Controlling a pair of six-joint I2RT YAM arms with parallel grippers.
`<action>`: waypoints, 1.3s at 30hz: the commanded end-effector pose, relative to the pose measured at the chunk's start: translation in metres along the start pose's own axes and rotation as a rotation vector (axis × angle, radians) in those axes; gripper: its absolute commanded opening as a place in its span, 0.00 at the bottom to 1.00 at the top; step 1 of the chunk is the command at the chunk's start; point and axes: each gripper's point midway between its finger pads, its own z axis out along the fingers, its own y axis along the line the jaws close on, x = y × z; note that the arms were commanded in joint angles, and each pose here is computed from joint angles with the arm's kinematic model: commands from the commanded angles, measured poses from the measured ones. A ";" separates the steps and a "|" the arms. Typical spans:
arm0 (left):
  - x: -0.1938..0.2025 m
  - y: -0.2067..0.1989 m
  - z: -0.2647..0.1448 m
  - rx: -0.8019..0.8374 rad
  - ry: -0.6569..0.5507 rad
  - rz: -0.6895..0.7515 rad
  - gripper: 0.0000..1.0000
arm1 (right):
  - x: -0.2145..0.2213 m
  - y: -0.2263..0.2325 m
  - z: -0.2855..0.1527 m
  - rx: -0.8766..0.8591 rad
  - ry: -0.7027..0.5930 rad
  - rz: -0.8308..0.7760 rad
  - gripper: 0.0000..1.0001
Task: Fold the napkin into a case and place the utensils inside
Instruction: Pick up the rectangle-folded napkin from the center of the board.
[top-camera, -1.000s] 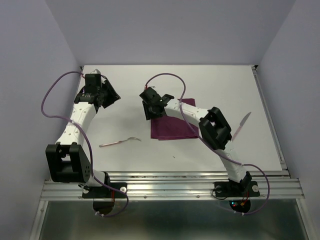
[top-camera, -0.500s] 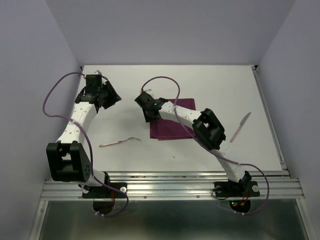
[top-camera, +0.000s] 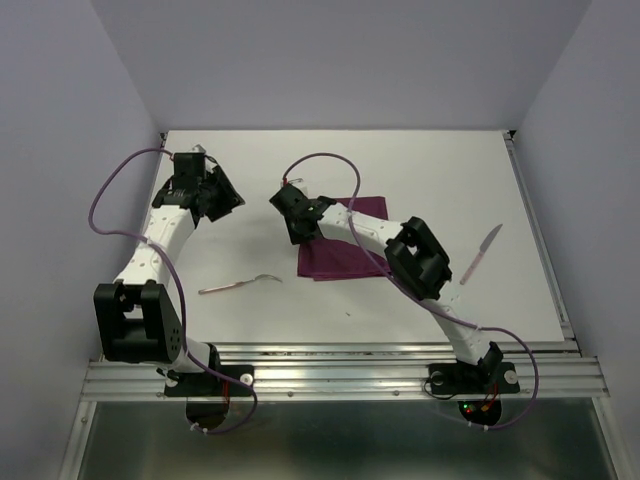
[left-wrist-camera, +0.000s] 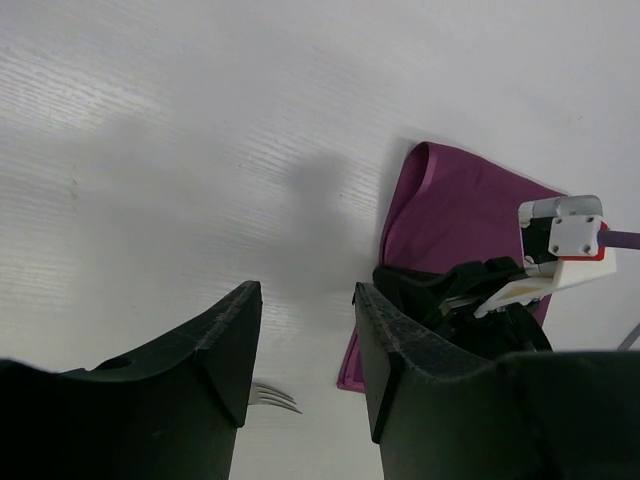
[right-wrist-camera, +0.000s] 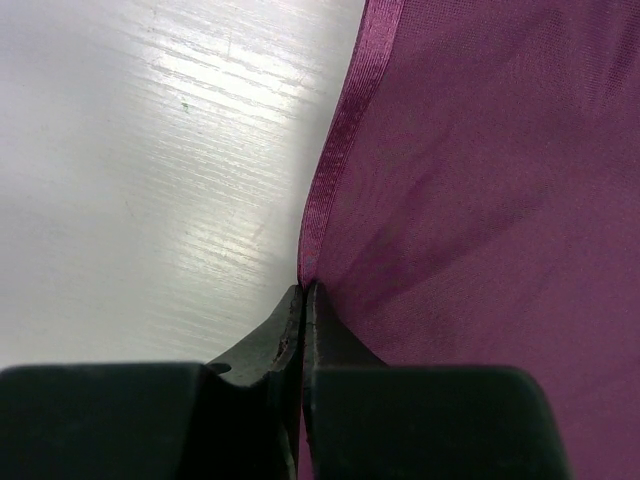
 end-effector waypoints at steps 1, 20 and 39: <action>-0.002 -0.001 0.002 0.021 -0.009 0.011 0.53 | 0.009 -0.004 -0.006 0.014 0.004 0.010 0.01; 0.050 -0.031 0.029 0.184 0.163 0.041 0.53 | -0.061 -0.040 -0.096 -0.074 -0.217 0.213 0.01; 0.131 -0.102 0.083 0.347 0.404 0.115 0.50 | -0.060 -0.085 -0.115 -0.088 -0.236 0.323 0.01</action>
